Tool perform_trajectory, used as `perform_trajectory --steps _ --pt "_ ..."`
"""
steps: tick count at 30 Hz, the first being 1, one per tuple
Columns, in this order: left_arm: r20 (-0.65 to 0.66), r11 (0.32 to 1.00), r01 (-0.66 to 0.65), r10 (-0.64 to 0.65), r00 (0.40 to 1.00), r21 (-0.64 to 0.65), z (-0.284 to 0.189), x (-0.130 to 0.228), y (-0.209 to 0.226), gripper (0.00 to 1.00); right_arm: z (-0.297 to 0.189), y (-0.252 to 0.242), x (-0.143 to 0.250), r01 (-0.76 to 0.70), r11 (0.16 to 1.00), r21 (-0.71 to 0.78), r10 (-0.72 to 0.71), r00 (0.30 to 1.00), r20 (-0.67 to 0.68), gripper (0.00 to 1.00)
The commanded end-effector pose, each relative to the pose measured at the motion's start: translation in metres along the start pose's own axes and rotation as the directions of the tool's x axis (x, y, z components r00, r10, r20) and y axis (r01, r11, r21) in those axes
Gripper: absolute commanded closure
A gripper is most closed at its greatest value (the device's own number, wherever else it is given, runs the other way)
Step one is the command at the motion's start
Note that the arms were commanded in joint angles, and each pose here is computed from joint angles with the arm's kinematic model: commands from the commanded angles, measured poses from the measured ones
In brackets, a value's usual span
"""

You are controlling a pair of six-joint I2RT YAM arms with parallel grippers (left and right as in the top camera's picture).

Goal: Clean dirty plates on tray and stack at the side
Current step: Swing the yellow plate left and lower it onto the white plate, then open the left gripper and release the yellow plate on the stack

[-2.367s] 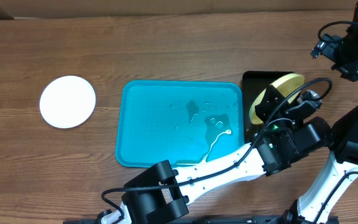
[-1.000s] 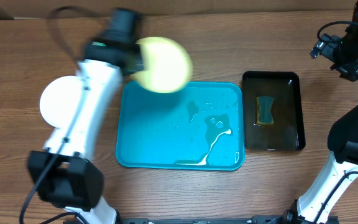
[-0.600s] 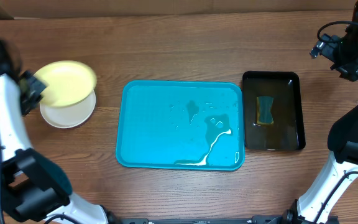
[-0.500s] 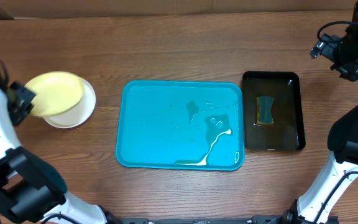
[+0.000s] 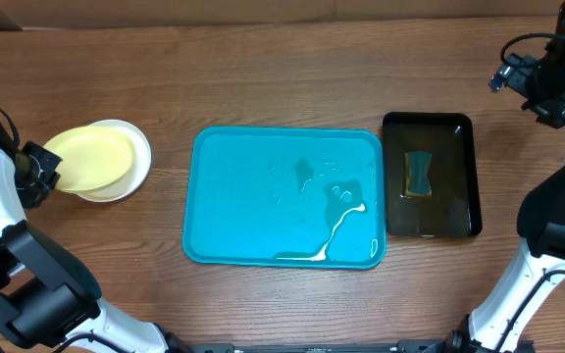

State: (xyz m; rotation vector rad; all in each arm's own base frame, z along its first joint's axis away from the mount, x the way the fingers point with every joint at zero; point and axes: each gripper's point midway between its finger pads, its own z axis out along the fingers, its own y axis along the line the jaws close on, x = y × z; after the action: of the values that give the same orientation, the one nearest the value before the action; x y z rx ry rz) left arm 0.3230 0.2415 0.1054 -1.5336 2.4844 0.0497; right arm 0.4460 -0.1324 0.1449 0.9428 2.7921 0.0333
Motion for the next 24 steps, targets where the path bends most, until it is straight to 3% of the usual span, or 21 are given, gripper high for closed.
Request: perform_trajectory --steps 1,2,3,4,6,10,14,21,22,24 --pt "-0.052 0.995 -0.048 0.053 0.997 0.085 0.004 0.011 -0.016 0.90 -0.010 0.001 -0.005 -0.004 1.000 -0.009 0.004 1.000 0.030 0.00" --pt "-0.057 0.994 -0.051 0.056 0.997 0.095 0.004 0.012 -0.018 0.86 -0.010 0.001 -0.005 -0.004 1.000 -0.009 0.004 1.000 0.030 0.00" --pt "-0.061 0.994 -0.050 0.057 0.997 0.102 0.003 0.013 -0.019 0.73 -0.010 0.001 -0.005 -0.004 1.000 -0.009 0.004 1.000 0.030 0.00" --pt "-0.061 0.994 -0.050 0.057 0.997 0.102 0.003 0.013 -0.019 0.50 -0.010 0.001 -0.005 -0.004 1.000 -0.008 0.004 1.000 0.030 0.00" --pt "-0.063 0.993 -0.050 0.057 0.996 0.106 0.003 0.013 -0.020 0.33 -0.010 0.001 -0.005 -0.004 1.000 -0.009 0.004 1.000 0.030 0.00" --pt "-0.102 0.956 -0.119 0.151 0.983 0.268 -0.003 0.026 -0.047 0.30 -0.010 0.001 -0.005 -0.004 1.000 -0.008 0.004 1.000 0.030 0.00" --pt "-0.100 0.857 -0.227 0.305 0.947 0.463 -0.016 0.047 -0.090 0.30 -0.010 0.001 -0.005 -0.004 1.000 -0.008 0.004 1.000 0.030 0.00" --pt "-0.036 0.749 -0.435 0.519 0.854 0.501 -0.022 0.090 -0.139 0.26 -0.010 0.001 -0.005 -0.004 1.000 -0.008 0.004 1.000 0.030 0.00" --pt "-0.036 0.742 -0.451 0.537 0.843 0.496 -0.022 0.096 -0.144 0.00 -0.010 0.001 -0.005 -0.004 1.000 -0.009 0.004 1.000 0.030 0.00" --pt "-0.027 0.731 -0.494 0.572 0.820 0.471 -0.021 0.107 -0.152 0.00 -0.010 0.001 -0.005 -0.004 1.000 -0.009 0.004 1.000 0.030 0.00"
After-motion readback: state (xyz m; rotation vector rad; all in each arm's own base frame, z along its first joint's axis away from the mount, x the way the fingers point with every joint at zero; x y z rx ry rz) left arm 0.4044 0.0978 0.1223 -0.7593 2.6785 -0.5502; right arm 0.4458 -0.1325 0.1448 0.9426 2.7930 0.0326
